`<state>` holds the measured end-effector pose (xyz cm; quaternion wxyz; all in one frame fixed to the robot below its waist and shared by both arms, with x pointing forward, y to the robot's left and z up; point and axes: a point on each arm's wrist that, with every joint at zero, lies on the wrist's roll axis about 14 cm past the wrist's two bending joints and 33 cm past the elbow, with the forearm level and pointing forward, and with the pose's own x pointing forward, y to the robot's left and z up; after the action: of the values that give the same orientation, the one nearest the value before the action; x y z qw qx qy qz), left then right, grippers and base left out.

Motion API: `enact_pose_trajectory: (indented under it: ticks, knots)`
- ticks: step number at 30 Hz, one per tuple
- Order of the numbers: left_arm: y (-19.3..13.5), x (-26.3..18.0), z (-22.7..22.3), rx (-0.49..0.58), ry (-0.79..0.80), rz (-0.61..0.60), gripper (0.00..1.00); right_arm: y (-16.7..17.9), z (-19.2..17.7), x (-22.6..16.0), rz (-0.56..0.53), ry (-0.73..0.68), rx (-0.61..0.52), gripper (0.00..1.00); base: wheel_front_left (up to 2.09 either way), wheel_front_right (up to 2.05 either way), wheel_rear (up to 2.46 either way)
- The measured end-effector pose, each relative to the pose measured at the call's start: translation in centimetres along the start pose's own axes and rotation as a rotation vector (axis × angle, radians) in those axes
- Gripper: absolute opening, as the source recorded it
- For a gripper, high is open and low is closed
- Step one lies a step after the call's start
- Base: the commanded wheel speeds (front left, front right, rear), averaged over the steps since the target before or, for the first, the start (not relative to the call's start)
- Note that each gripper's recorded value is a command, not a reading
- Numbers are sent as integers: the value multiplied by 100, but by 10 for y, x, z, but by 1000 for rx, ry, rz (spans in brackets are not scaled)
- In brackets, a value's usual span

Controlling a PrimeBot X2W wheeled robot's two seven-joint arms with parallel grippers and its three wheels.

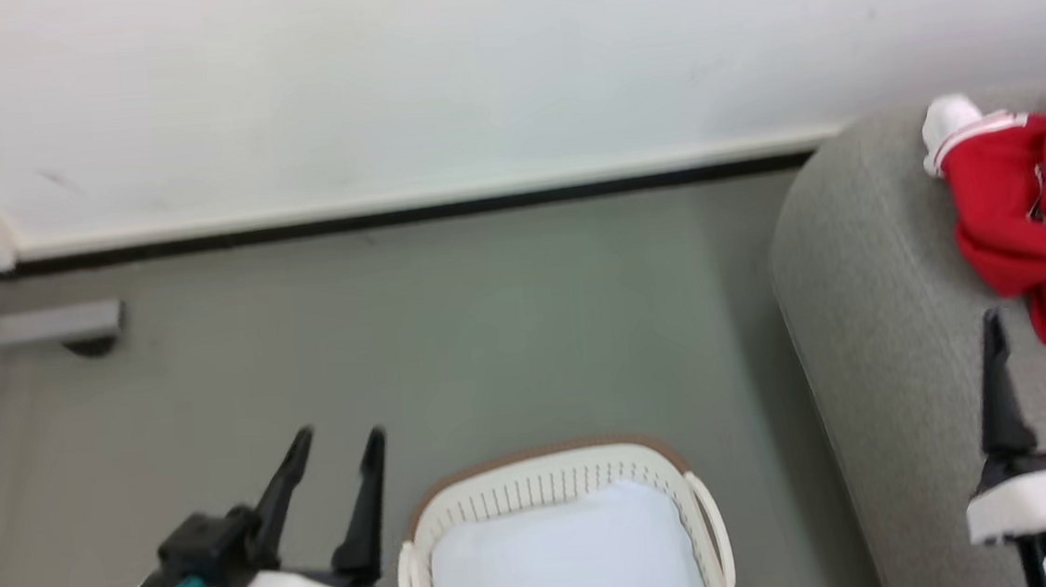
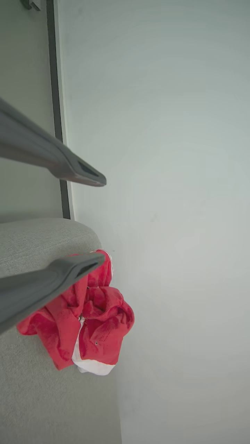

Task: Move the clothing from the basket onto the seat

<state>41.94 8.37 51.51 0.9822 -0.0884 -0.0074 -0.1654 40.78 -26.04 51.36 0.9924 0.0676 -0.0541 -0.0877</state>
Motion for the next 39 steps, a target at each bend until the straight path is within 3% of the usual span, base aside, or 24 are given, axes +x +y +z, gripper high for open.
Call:
enact_pose_trajectory:
  ticks: [8, 13, 21, 39]
  knots:
    - [34, -51, 3, 40, 2, 139, 100, 33, 26, -39, 117, -75, -32, 100, 0, 0, 0]
    - [47, -66, 13, 37, -40, 197, 100, 48, 18, -55, 166, -52, -17, 100, 0, 0, 0]
    - [51, -78, 5, 25, -40, 213, 100, 65, 0, -67, 215, 7, 20, 100, 0, 0, 0]
    - [40, -70, -10, -2, -19, 155, 100, 56, -8, -72, 185, 33, 43, 100, 0, 0, 0]
